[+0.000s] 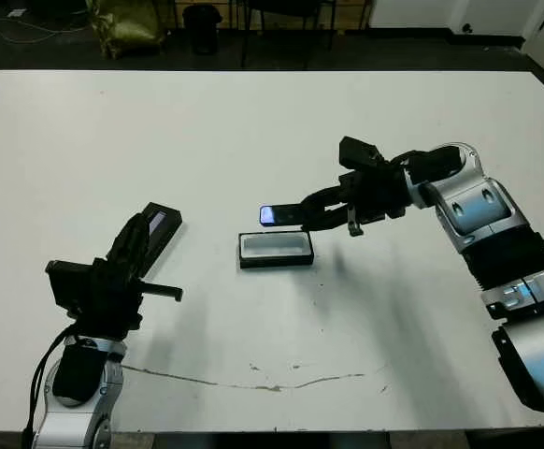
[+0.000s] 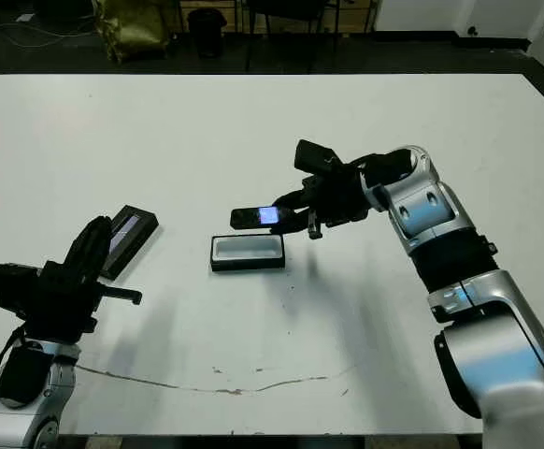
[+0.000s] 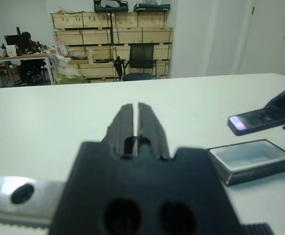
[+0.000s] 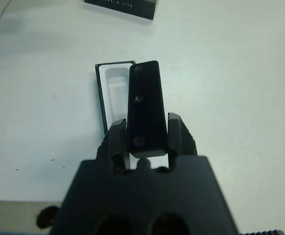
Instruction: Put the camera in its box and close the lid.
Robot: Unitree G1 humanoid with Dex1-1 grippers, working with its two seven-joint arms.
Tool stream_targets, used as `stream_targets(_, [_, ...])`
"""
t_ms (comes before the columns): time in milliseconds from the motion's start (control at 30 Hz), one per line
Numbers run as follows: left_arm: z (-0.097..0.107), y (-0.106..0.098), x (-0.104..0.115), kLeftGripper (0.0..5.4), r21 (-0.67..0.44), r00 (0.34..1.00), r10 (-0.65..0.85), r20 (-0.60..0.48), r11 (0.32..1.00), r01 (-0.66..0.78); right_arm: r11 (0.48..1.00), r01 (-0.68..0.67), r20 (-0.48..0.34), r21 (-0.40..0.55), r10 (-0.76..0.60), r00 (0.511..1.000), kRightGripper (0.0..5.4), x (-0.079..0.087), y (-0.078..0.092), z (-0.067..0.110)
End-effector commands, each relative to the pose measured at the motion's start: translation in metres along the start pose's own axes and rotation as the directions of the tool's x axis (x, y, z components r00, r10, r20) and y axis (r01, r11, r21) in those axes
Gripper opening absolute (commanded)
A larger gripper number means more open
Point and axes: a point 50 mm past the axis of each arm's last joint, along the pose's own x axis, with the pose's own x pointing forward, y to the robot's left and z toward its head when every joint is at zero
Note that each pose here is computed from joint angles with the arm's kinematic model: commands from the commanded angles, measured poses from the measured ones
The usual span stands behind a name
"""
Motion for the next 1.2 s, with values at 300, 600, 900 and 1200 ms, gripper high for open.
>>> stream_targets(300, [-0.007, 0.002, -0.003, 0.0, 0.014, 0.999, 0.01, -0.043, 1.0, -0.009, 0.996, -0.088, -0.016, -0.031, 0.087, 0.996, 0.54, 0.003, 0.006, 0.003])
stream_targets(600, [-0.009, -0.001, -0.004, 0.0, -0.004, 0.999, 0.004, -0.042, 1.0, -0.004, 0.982, -0.183, -0.027, 0.039, 0.184, 0.983, 0.54, 0.007, 0.008, 0.014])
stream_targets(900, [-0.01, -0.001, -0.006, 0.0, 0.002, 0.999, 0.007, -0.049, 1.0, -0.007, 0.988, -0.153, -0.05, -0.024, 0.152, 0.987, 0.54, 0.015, 0.008, 0.016])
stream_targets(1200, [-0.011, -0.001, -0.006, 0.0, 0.016, 0.999, 0.007, -0.047, 1.0, -0.007, 0.992, -0.119, -0.037, -0.035, 0.118, 0.992, 0.54, 0.018, 0.004, 0.012])
